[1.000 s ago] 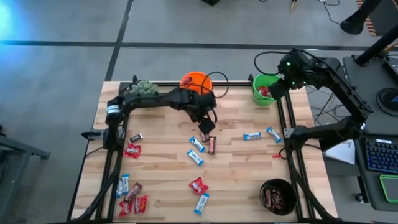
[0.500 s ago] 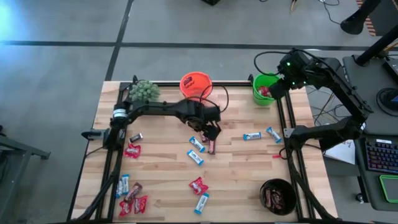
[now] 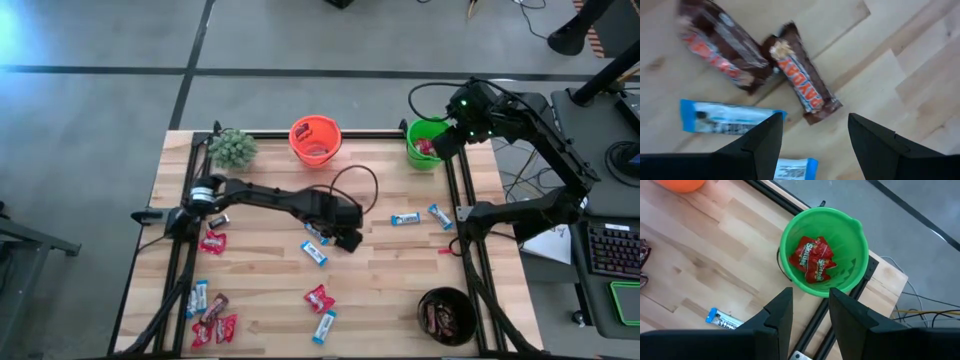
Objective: Organize candy in baskets
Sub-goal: Put the brown chocolate bar into the black bucket
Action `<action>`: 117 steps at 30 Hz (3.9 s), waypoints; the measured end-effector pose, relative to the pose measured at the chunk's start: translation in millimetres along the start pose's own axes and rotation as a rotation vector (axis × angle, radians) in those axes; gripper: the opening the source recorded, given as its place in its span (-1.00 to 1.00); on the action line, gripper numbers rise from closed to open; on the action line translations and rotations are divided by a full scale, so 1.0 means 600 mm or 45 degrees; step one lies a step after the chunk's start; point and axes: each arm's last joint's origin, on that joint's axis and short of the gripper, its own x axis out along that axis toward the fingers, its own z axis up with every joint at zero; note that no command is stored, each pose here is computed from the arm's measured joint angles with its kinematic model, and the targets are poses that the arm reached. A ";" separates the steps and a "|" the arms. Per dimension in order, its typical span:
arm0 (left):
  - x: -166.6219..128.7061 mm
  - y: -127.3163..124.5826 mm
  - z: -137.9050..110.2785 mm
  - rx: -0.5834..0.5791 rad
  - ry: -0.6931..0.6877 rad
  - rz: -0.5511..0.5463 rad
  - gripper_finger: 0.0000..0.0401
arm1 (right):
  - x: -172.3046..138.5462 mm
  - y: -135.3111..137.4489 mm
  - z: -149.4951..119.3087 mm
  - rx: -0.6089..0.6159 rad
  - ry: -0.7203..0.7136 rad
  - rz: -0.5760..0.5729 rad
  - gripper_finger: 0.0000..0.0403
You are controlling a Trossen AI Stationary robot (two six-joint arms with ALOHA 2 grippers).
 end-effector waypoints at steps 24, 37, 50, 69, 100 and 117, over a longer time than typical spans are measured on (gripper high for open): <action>0.048 -0.008 0.002 -0.104 -0.031 0.000 0.03 | 0.000 0.000 0.000 0.028 0.001 0.004 -0.43; 0.084 -0.007 0.001 -0.104 -0.021 0.021 0.03 | 0.000 0.000 0.000 0.014 0.001 0.004 -0.43; 0.104 -0.001 0.000 -0.069 -0.024 0.080 -0.31 | 0.000 0.002 -0.001 -0.001 0.011 0.059 -0.43; 0.012 -0.045 0.017 0.273 0.016 0.005 -0.99 | -0.009 -0.001 -0.008 -0.005 -0.014 0.065 -0.43; -0.123 -0.109 0.056 0.866 -0.335 -0.291 -0.99 | -0.082 -0.030 -0.083 0.142 -0.223 0.182 -0.43; -0.192 -0.123 0.070 0.945 -0.614 -0.459 -0.99 | -0.112 -0.027 -0.141 0.045 -0.229 0.714 -0.43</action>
